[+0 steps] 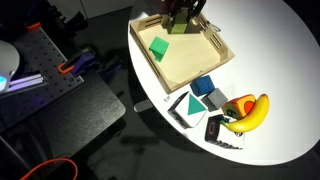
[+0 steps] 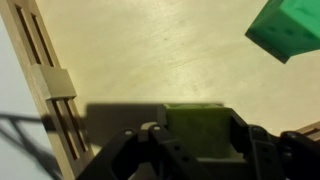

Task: Add the yellow cube to the stack

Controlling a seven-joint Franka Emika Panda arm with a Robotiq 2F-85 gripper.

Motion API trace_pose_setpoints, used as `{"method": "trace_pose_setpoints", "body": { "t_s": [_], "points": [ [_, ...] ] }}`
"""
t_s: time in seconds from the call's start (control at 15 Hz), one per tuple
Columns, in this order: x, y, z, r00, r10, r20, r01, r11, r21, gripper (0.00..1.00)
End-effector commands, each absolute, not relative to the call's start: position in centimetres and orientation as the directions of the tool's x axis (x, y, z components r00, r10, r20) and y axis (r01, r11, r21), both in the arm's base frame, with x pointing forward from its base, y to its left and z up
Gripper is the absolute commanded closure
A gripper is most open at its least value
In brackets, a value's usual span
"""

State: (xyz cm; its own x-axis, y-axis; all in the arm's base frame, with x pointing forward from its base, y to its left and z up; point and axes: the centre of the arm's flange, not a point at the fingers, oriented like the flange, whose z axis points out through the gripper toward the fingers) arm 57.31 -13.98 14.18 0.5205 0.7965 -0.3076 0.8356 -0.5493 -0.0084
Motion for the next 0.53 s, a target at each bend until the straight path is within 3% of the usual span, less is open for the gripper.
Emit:
{"method": "trace_pose_setpoints", "body": {
  "t_s": [0.0,0.47],
  "points": [
    [58.2,-14.4,14.4,0.543,0.772,-0.330,0.819,-0.574,0.003,0.67],
    [57.0,-16.1,17.8,0.635,0.678,-0.370,0.728,-0.686,-0.009,0.68]
  ]
}}
